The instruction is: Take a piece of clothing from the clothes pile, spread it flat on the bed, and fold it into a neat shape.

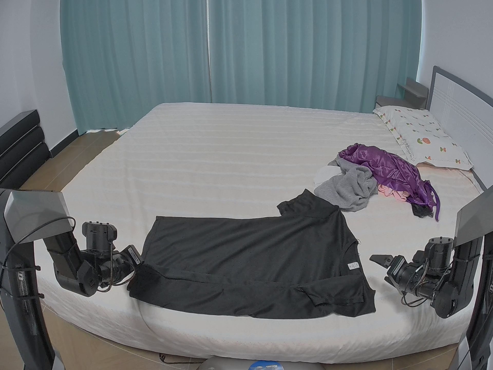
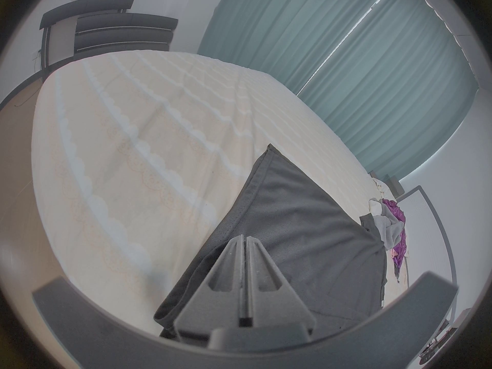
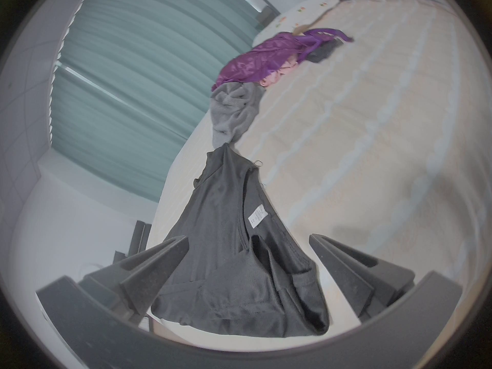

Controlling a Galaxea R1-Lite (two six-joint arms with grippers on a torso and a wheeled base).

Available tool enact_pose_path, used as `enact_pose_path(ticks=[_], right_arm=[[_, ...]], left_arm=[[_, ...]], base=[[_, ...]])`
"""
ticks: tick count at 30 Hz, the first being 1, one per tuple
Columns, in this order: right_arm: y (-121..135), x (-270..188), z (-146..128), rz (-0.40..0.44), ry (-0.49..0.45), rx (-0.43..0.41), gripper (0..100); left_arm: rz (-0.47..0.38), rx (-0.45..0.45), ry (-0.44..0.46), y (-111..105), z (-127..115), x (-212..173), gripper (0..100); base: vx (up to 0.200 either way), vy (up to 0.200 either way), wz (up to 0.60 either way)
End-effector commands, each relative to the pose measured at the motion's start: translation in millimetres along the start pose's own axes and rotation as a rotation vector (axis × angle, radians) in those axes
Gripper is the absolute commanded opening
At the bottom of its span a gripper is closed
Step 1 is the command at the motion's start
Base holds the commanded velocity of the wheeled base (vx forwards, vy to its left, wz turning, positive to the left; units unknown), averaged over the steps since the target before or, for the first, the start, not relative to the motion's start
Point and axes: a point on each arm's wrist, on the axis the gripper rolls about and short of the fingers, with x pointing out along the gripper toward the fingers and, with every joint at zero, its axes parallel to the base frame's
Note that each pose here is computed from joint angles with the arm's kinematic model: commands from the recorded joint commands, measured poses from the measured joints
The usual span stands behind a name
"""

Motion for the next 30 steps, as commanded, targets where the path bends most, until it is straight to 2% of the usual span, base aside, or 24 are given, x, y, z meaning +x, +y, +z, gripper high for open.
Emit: enact_pose_path(ticks=[1, 8, 15, 22, 26, 27, 30], right_arm=[[4.3, 4.9, 4.7, 0.030, -0.026, -0.074, 100], [7.8, 22.5, 4.0, 0.061, -0.017, -0.183, 100], [7.0, 43.6, -8.3, 0.129, 0.070, -0.297, 100], [-4.6, 56.9, -16.6, 0.126, 0.113, -0.361, 100], [-9.2, 60.5, -20.0, 0.126, 0.133, -0.367, 100], [-9.6, 60.6, -20.3, 0.127, 0.136, -0.366, 0], [-10.6, 59.4, -20.9, 0.124, 0.141, -0.372, 0]], left_arm=[[-0.021, 0.006, -0.034, -7.6, 6.9, -17.5, 0], [-0.024, 0.009, -0.041, -8.9, 7.6, -29.0, 0], [-0.014, 0.012, -0.028, -6.1, 3.9, -32.0, 0], [-0.010, 0.011, -0.024, -5.1, 2.6, -32.1, 0], [-0.010, 0.011, -0.024, -5.1, 2.6, -32.1, 0], [-0.009, 0.011, -0.022, -4.9, 2.3, -32.2, 0], [-0.007, 0.010, -0.022, -4.2, 2.3, -32.4, 0]], base=[[0.000, 0.000, 0.00], [0.000, 0.000, 0.00], [0.000, 0.000, 0.00], [0.000, 0.000, 0.00], [0.000, 0.000, 0.00], [0.000, 0.000, 0.00], [0.000, 0.000, 0.00]])
